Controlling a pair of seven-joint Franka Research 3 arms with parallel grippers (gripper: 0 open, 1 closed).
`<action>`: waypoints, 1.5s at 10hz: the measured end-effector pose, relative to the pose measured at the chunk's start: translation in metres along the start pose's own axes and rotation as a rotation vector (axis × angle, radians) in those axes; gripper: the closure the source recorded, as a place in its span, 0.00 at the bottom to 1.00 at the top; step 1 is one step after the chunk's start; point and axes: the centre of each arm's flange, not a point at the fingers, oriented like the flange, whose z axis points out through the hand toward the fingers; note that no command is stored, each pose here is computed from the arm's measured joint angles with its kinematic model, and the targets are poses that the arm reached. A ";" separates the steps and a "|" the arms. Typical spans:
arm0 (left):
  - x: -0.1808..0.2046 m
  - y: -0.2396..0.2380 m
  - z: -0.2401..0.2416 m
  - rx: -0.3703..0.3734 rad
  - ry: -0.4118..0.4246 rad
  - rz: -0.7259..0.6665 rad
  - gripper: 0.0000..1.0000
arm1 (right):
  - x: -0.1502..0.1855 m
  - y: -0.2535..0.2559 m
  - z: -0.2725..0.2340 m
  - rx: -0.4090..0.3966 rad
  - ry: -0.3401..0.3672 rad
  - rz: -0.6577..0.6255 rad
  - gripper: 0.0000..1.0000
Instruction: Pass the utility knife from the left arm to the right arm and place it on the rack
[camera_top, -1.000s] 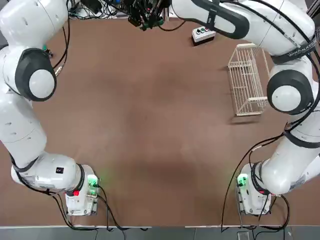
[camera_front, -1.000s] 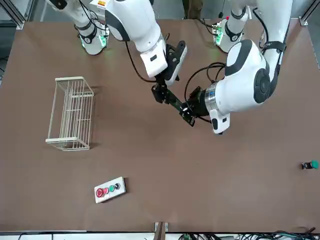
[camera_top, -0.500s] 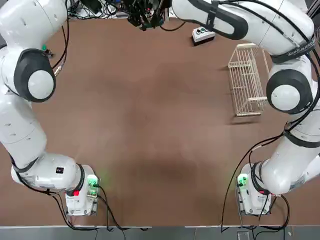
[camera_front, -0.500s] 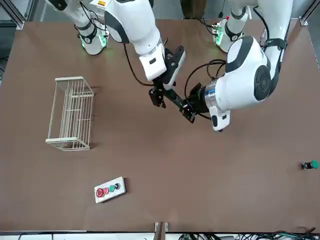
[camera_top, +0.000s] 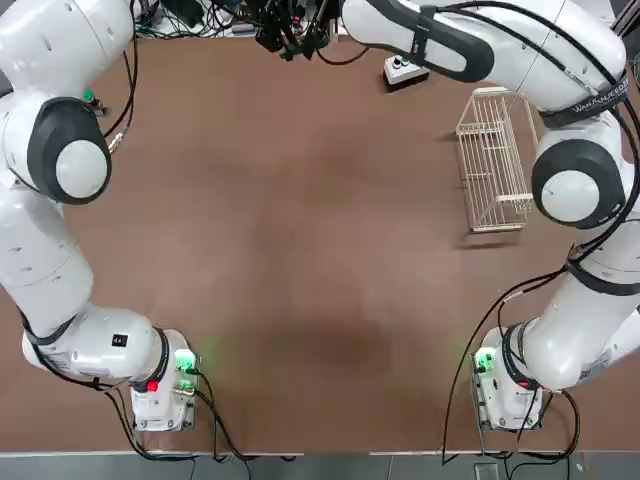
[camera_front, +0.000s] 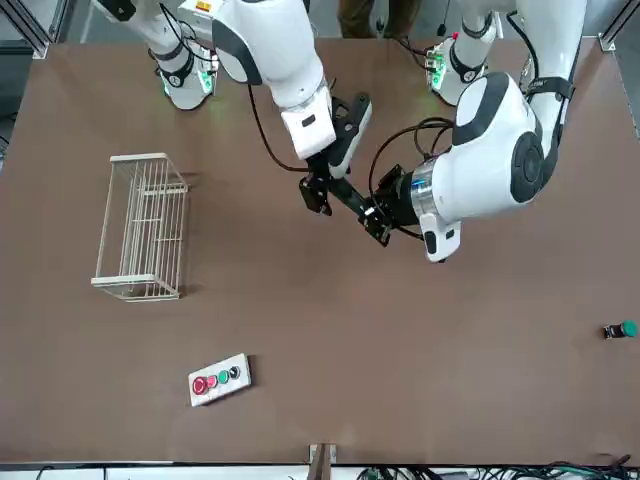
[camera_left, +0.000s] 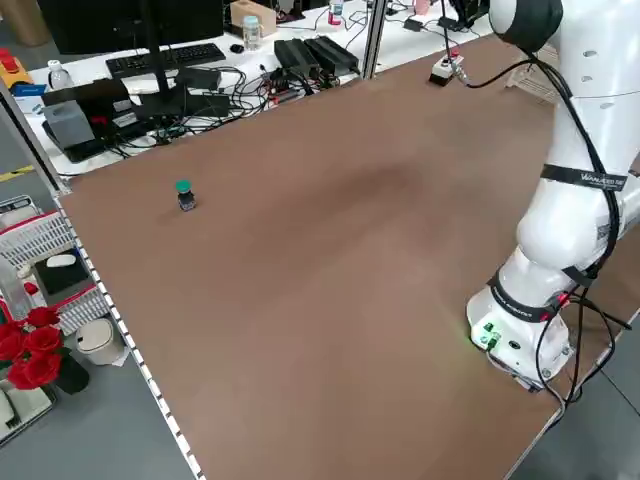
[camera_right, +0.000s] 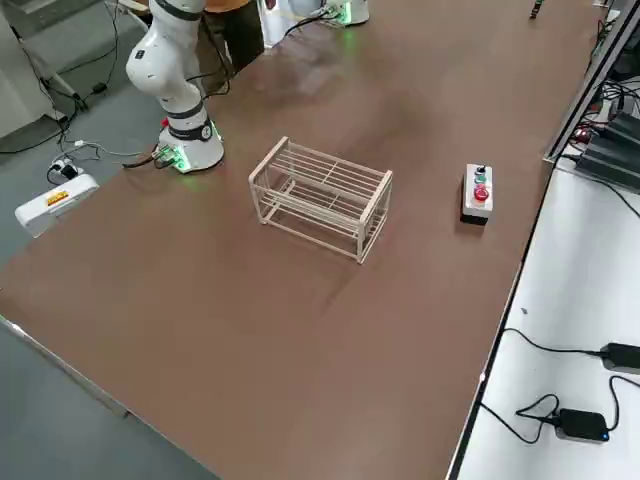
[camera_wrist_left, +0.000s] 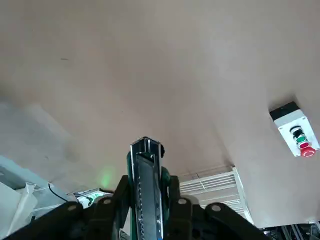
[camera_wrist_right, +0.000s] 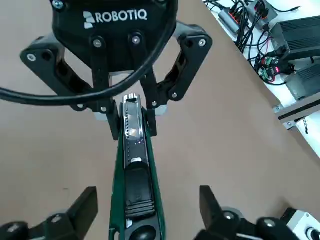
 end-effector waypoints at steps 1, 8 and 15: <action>0.000 0.000 0.000 0.000 0.000 0.000 0.66 | 0.000 0.000 0.000 -0.002 -0.002 -0.002 0.13; -0.001 0.000 0.000 0.000 -0.001 0.000 0.66 | 0.003 -0.012 0.002 -0.009 -0.005 -0.024 0.44; 0.000 0.000 -0.002 0.000 -0.001 0.016 0.64 | 0.004 -0.013 0.001 -0.010 0.001 -0.032 0.58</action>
